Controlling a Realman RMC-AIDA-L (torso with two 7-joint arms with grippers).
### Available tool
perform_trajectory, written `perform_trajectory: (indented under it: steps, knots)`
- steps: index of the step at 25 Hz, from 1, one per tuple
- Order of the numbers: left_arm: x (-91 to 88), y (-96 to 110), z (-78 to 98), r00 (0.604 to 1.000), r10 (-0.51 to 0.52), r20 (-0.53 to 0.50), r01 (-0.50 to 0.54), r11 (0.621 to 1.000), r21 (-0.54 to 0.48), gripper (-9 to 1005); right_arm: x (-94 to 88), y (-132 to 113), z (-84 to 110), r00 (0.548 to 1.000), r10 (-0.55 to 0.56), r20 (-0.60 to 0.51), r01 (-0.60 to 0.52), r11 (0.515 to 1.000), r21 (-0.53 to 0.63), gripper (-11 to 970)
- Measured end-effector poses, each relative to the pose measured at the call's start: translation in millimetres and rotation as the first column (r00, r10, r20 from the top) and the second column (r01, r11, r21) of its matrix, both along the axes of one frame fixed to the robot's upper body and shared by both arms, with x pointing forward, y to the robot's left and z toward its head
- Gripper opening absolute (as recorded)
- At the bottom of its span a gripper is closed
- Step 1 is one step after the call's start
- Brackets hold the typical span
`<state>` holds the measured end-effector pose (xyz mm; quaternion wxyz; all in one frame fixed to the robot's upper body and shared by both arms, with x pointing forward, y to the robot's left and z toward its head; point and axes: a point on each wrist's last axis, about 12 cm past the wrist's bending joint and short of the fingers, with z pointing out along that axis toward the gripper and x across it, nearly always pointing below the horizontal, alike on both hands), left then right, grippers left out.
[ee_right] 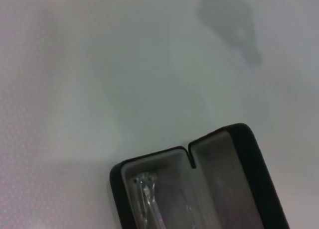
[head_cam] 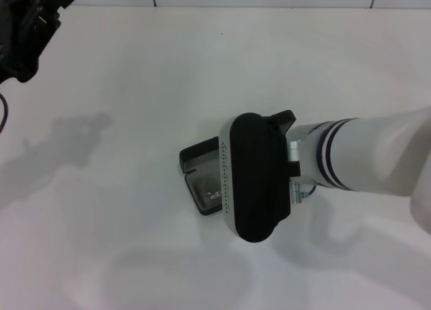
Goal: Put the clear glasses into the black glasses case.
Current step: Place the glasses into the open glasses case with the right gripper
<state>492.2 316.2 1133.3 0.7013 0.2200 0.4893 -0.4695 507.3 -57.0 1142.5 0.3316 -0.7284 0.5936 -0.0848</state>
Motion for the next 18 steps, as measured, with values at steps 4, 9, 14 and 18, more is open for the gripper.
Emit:
perform_trajectory:
  steps: [4,9,14,18]
  knots:
    - [-1.6,0.9,0.4,1.0,-0.002,0.006,0.002,1.0,-0.004,74,-3.0,-1.5,2.5,1.0,-0.007,-0.006,0.007,1.0,0.015,357]
    - [-4.8,0.7,1.0,1.0,-0.003,0.023,0.004,1.0,-0.021,74,-4.2,-4.8,0.6,1.0,-0.02,-0.02,0.02,1.0,0.006,358]
    - [-7.4,0.6,-0.4,1.0,-0.009,0.02,0.009,1.0,-0.021,74,-5.0,-6.4,-1.5,0.999,-0.027,-0.029,0.027,1.0,0.01,358]
    - [-9.3,0.6,-0.9,1.0,-0.014,0.021,0.015,1.0,-0.021,74,-6.1,-6.4,-2.3,0.998,-0.03,-0.047,0.031,0.999,0.02,357]
